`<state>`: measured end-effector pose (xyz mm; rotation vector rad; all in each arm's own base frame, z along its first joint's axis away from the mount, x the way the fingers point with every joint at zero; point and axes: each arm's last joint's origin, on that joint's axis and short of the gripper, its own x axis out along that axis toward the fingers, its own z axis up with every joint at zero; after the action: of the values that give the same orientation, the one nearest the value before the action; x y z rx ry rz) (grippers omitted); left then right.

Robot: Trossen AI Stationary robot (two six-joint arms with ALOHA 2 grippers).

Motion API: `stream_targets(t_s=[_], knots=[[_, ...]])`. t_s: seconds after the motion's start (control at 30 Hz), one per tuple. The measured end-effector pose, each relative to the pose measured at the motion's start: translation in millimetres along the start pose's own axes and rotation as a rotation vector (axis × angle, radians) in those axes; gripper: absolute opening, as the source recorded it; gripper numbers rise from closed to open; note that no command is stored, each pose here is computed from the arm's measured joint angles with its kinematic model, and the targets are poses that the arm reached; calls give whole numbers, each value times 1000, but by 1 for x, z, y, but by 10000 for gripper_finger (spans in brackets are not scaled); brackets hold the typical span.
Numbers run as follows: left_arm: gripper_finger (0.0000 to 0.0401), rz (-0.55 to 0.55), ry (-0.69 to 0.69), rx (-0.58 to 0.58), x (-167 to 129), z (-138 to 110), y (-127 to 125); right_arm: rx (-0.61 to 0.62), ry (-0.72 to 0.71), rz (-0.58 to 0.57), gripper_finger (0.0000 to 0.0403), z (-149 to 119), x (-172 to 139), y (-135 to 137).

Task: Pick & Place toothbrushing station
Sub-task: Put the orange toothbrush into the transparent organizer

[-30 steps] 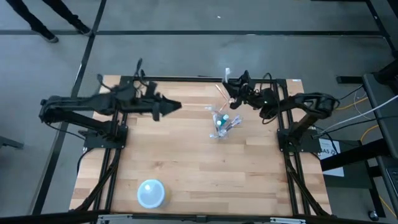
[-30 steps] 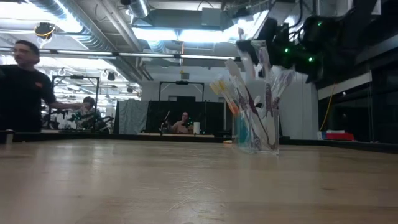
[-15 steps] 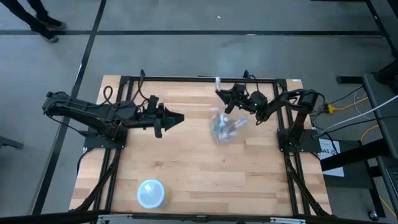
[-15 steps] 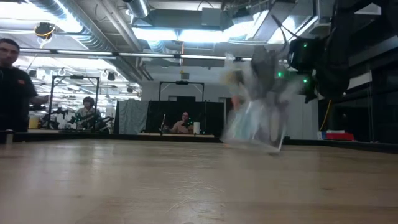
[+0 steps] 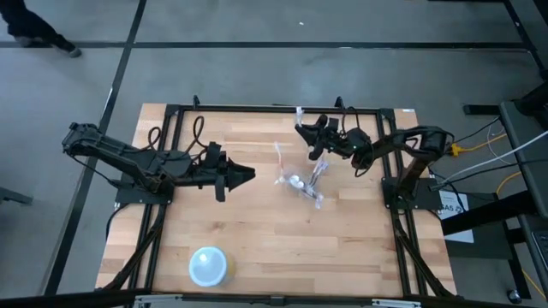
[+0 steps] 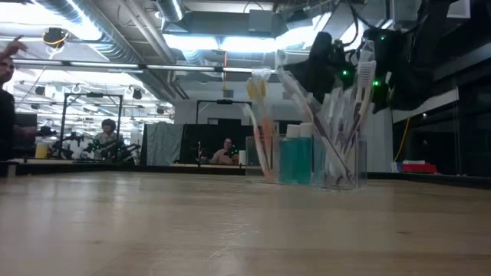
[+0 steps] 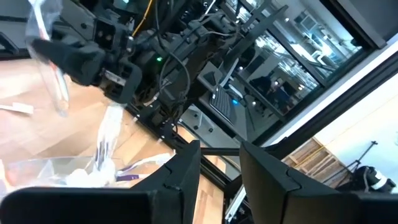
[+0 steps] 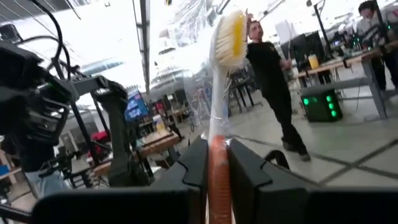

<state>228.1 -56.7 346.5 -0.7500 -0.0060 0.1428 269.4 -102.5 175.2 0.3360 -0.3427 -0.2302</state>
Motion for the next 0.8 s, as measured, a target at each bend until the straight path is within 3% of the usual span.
stream_targets(t_s=[0.23, 0.5, 0.67, 0.8], knots=[[107, 3, -5, 14, 0, 0, 0, 7, 31, -6, 38, -4, 0, 4], [102, 41, 2, 44, 7, -6, 3, 60, -33, -25, 38, 2, 2, 6], [102, 138, -32, 28, 18, -8, 14, 120, -39, 168, 38, 12, 11, 35], [114, 159, -106, 20, 23, 11, 22, 156, 4, 254, 38, 12, 14, 67]])
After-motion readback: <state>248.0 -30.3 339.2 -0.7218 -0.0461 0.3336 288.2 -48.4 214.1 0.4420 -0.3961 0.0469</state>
